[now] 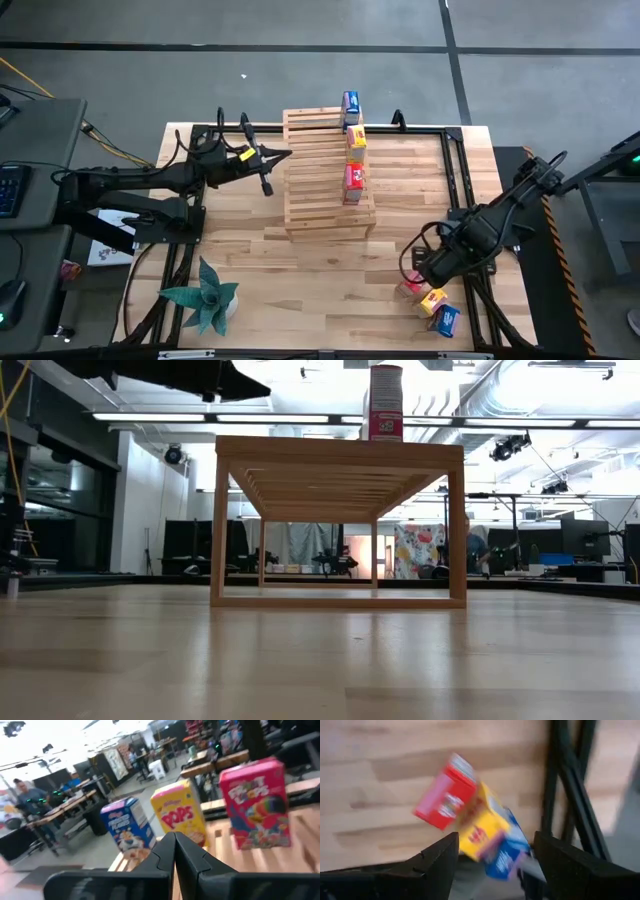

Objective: Stack cereal on shelf
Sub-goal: Put the red cereal box on the shelf aligned with the other red cereal box

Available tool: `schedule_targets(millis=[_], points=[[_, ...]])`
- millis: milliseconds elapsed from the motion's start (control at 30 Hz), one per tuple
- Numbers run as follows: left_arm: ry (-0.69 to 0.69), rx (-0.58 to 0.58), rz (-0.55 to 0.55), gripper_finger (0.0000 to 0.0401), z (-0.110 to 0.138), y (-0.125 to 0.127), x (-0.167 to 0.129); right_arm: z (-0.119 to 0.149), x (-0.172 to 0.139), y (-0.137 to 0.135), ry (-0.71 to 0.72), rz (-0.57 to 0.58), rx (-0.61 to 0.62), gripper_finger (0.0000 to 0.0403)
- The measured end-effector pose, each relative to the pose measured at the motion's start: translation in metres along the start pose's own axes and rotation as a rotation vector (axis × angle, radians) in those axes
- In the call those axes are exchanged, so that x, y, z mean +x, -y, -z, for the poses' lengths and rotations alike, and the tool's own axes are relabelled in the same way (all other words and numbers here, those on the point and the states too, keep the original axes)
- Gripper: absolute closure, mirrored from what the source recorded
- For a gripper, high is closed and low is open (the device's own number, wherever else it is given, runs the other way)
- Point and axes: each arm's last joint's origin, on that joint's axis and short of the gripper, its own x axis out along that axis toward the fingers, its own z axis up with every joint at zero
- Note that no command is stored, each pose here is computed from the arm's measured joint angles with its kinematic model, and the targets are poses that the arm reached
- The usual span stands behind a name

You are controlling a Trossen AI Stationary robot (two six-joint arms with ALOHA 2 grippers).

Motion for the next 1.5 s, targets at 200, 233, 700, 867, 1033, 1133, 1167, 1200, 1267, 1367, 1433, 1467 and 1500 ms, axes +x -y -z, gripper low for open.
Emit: schedule_targets(millis=[200, 233, 700, 867, 1033, 1133, 1167, 1200, 1267, 1367, 1433, 1467, 1500], points=[[0.006, -0.023, -0.054, 0.0401, -0.008, -0.005, -0.001, 0.002, 0.002, -0.001, 0.037, -0.031, -0.03, 0.0151], [0.009, -0.023, -0.055, 0.0401, -0.009, -0.005, -0.001, 0.001, 0.002, -0.002, 0.061, -0.048, -0.049, 0.0151], [-0.187, -0.178, -0.055, 0.0401, 0.009, 0.0, -0.002, 0.003, 0.01, -0.014, 0.143, -0.089, -0.058, 0.0151], [-0.207, -0.232, -0.025, 0.0401, 0.011, 0.002, -0.002, 0.007, 0.022, -0.022, 0.148, -0.009, -0.078, 0.0151], [-0.195, -0.274, 0.029, 0.0401, 0.011, 0.003, -0.002, 0.015, 0.03, -0.032, 0.115, -0.019, -0.006, 0.0151], [-0.191, -0.296, 0.067, 0.0401, 0.011, 0.005, -0.003, 0.02, 0.034, -0.037, 0.103, -0.053, 0.033, 0.0151], [-0.198, -0.296, 0.087, 0.0401, 0.012, 0.006, -0.003, 0.021, 0.036, -0.039, 0.101, -0.059, 0.037, 0.0151], [-0.209, -0.296, 0.104, 0.0401, 0.013, 0.007, -0.003, 0.022, 0.038, -0.042, 0.102, -0.067, 0.039, 0.0151], [-0.228, -0.297, 0.135, 0.0401, 0.015, 0.008, -0.004, 0.023, 0.041, -0.046, 0.101, -0.072, 0.037, 0.0151], [-0.244, -0.298, 0.172, 0.0401, 0.016, 0.01, -0.004, 0.021, 0.04, -0.045, 0.107, -0.052, -0.011, 0.0151], [-0.248, -0.3, 0.195, 0.0401, 0.017, 0.011, -0.005, 0.023, 0.037, -0.045, 0.12, -0.078, -0.123, 0.0151], [-0.242, -0.302, 0.204, 0.0401, 0.017, 0.011, -0.005, 0.025, 0.035, -0.044, 0.137, -0.102, -0.193, 0.0151], [-0.237, -0.303, 0.212, 0.0401, 0.016, 0.011, -0.005, 0.027, 0.033, -0.044, 0.147, -0.115, -0.263, 0.0151]])
